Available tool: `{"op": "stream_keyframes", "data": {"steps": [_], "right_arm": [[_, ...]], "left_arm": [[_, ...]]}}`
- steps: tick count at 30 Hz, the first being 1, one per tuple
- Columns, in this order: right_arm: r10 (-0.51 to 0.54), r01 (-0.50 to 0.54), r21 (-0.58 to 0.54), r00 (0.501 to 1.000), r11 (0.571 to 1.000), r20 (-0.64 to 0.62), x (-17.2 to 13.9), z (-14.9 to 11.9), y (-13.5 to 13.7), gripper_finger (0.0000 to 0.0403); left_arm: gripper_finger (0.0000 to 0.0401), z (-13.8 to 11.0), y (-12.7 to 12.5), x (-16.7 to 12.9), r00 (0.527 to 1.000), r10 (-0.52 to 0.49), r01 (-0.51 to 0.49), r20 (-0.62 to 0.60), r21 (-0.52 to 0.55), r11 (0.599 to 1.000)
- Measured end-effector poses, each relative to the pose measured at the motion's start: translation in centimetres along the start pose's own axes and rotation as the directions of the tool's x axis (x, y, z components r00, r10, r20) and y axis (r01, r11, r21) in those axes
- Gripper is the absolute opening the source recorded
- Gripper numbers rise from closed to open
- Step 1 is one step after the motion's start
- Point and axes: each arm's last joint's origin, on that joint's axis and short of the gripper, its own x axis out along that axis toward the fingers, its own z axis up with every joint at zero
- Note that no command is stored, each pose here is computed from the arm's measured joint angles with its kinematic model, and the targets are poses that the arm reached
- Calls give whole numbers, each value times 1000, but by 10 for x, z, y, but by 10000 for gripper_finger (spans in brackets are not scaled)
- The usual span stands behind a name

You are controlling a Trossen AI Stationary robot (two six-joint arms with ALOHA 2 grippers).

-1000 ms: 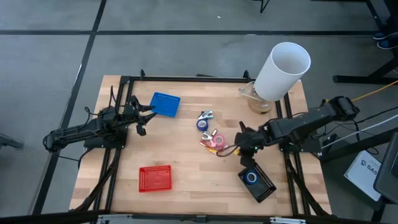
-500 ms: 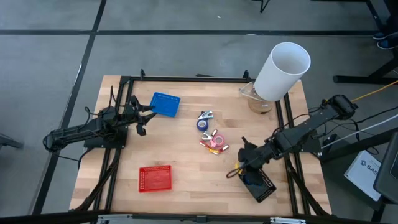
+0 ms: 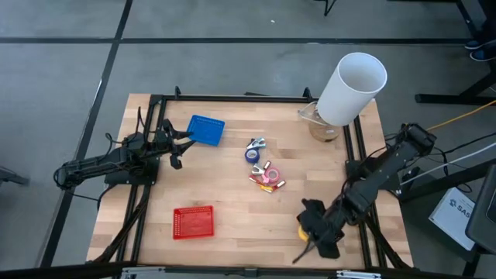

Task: Pick and place Stapler, Stapler remover, tape
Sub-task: Put the yellow tape into the black bin

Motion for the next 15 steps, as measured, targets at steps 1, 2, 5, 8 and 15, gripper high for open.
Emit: {"op": "stream_keyframes", "data": {"steps": [1,2,5,8,15], "right_arm": [[-4,4,4,1000,1000,-17,4,-4,3,38],[-8,8,15,1000,1000,-31,8,-7,5,38],[-21,25,57,997,998,-69,19,-16,12,39],[-38,48,101,994,994,-103,29,-23,16,39],[-68,87,116,985,989,-161,47,-41,25,39]], "left_arm": [[148,0,0,0,1000,0,0,-1,0,1000],[148,0,0,0,1000,0,0,-1,0,1000],[148,0,0,0,1000,0,0,0,0,1000],[148,0,0,0,1000,0,0,-1,0,1000],[148,0,0,0,1000,0,0,-1,0,1000]]}}
